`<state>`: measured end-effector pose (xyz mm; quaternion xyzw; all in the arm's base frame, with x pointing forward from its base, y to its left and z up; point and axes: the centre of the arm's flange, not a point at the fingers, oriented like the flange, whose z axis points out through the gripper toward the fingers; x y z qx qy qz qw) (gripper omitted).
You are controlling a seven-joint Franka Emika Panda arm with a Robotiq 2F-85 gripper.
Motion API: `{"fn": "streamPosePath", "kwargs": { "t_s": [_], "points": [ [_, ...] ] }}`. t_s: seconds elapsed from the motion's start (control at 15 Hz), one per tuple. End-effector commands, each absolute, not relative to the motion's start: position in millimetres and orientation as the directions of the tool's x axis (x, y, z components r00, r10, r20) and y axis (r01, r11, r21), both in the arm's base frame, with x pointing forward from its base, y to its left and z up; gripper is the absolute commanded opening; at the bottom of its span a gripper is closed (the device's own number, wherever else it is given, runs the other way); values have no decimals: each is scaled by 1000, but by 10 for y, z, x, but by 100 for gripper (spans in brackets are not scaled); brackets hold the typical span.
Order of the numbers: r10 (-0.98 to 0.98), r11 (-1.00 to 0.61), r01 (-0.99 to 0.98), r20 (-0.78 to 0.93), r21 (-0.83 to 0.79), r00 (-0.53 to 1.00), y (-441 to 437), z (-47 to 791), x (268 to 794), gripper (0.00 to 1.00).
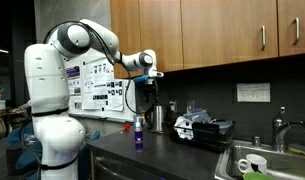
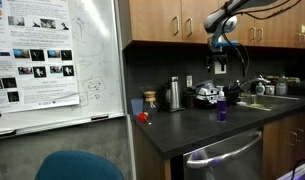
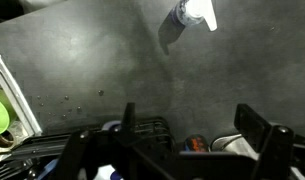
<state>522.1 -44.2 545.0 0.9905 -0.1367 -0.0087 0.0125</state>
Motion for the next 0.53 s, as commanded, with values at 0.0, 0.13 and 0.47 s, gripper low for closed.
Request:
{"fn": "streamPosePath", "kwargs": {
  "t_s": [0.0, 0.13, 0.47],
  "points": [
    [-267, -963, -267, -15, 27, 963, -421, 5445, 5225, 100],
    [-273, -962, -272, -17, 27, 962, -459, 5437, 5228, 100],
    [-282, -959, -281, -19, 26, 959, -533, 5426, 5228, 100]
  ]
}}
